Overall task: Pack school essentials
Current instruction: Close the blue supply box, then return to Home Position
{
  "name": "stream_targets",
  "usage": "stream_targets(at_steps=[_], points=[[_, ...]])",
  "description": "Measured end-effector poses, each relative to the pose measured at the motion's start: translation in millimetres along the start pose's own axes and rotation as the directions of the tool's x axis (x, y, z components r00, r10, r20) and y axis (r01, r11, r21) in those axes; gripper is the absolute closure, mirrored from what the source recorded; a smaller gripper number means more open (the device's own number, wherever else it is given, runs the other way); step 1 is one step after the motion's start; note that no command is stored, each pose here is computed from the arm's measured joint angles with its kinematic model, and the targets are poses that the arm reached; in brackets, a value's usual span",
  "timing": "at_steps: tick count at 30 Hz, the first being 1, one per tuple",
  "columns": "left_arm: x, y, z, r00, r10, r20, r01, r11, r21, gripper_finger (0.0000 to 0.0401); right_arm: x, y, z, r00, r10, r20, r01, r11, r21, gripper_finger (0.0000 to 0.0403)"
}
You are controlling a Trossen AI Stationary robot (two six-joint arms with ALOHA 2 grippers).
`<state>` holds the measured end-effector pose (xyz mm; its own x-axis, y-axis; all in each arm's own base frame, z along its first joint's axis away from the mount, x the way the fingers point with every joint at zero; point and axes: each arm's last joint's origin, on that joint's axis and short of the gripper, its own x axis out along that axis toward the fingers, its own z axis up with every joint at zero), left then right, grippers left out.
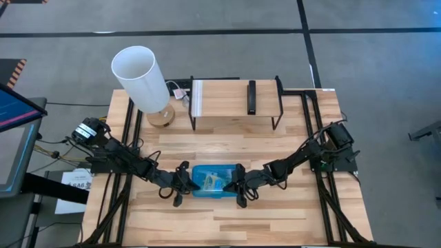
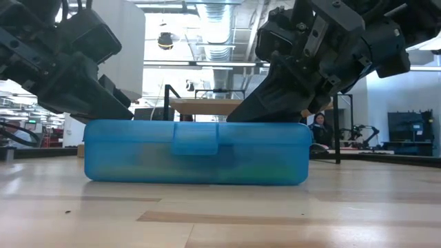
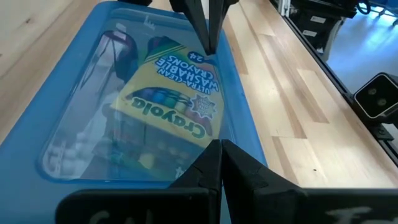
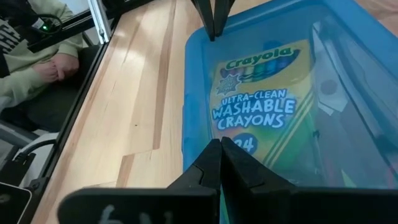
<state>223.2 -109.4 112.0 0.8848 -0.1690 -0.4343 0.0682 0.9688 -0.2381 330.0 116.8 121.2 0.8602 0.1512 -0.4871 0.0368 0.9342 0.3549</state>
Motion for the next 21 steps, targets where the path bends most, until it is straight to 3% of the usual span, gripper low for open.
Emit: stream_targets(at_steps=[8,12,21], points=[[-0.1,-0.2,0.5,1.0,-0.004,0.008,0.004,1.0,0.005,0.0399,0.0,-0.3,-0.4,1.0,-0.002,-0.001,0.002,1.0,-0.019,0.0377],[-2.1,-2.0,3.6,0.998,-0.058,0.014,0.058,0.998,0.031,0.0399,0.2,1.5,3.6,0.999,0.025,0.045,-0.024,1.0,-0.013,0.0377],[-21.3,-8.4,29.2,0.985,-0.129,0.112,0.124,0.991,0.054,0.0399,-1.9,5.3,11.1,0.996,0.056,0.072,-0.054,0.998,-0.03,0.0377]])
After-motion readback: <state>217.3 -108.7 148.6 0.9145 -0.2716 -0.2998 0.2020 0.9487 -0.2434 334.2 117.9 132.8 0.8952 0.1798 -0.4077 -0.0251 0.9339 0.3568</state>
